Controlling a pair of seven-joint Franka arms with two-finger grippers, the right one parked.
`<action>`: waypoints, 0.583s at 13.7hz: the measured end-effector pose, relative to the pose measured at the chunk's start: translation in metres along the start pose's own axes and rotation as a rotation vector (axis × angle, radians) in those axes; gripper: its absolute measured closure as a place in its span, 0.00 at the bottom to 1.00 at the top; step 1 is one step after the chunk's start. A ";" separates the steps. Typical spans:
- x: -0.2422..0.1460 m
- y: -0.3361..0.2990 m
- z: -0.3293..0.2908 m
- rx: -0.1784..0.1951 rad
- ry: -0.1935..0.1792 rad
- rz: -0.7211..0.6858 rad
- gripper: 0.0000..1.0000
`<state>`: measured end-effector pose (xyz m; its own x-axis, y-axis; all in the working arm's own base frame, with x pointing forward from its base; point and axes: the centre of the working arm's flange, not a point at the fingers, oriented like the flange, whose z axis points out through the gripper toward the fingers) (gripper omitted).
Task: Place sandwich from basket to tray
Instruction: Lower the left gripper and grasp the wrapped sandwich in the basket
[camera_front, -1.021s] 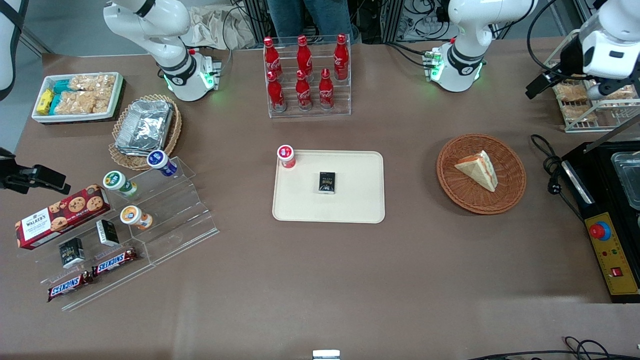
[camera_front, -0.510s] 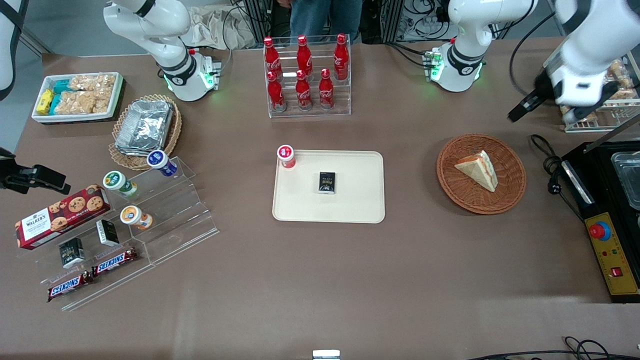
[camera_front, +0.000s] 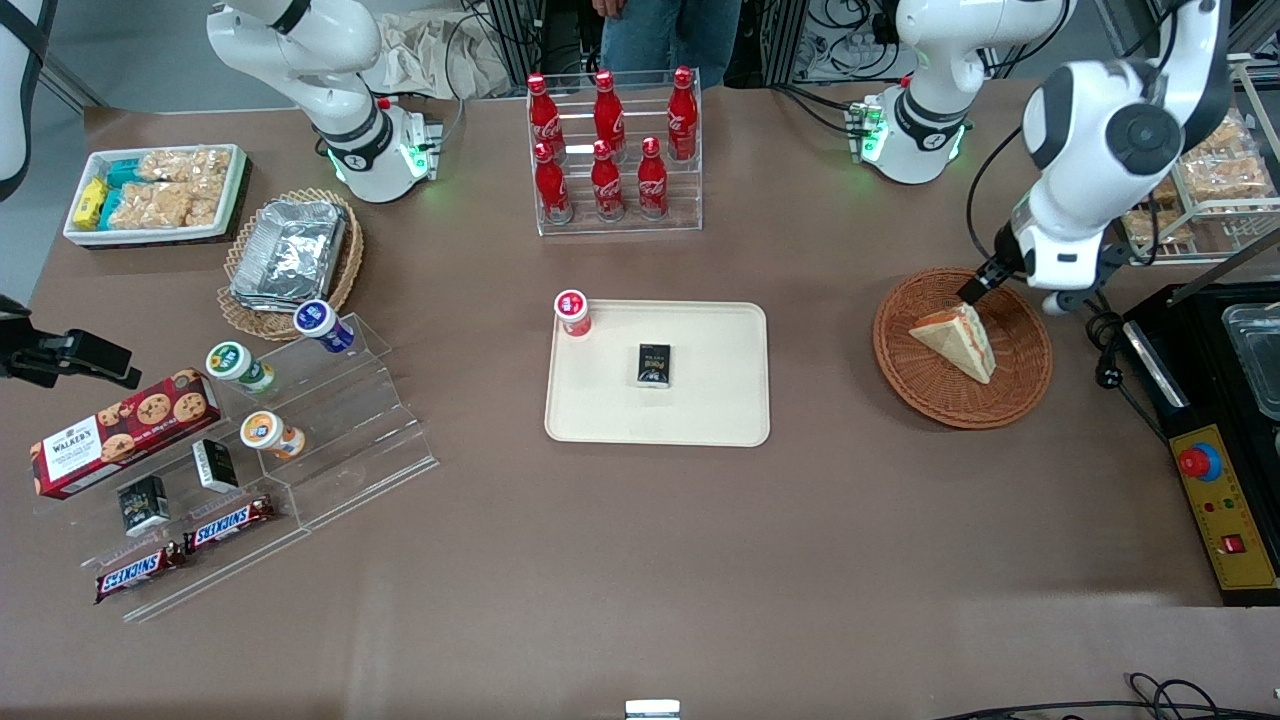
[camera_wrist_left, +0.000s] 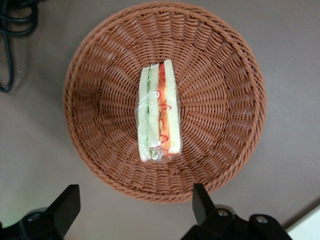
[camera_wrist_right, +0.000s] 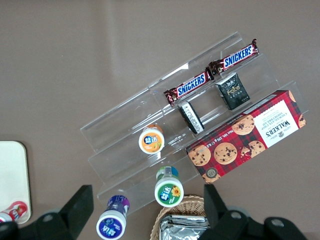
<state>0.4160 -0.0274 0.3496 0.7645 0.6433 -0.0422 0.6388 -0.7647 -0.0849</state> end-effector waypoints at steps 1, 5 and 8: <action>0.002 0.002 0.011 0.000 -0.004 -0.006 0.00; 0.003 0.016 0.048 -0.003 -0.012 -0.044 0.00; 0.006 0.023 0.072 0.001 -0.015 -0.039 0.00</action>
<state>0.4285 -0.0384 0.2753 0.7376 0.6731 -0.0533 0.6680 -0.7390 -0.0876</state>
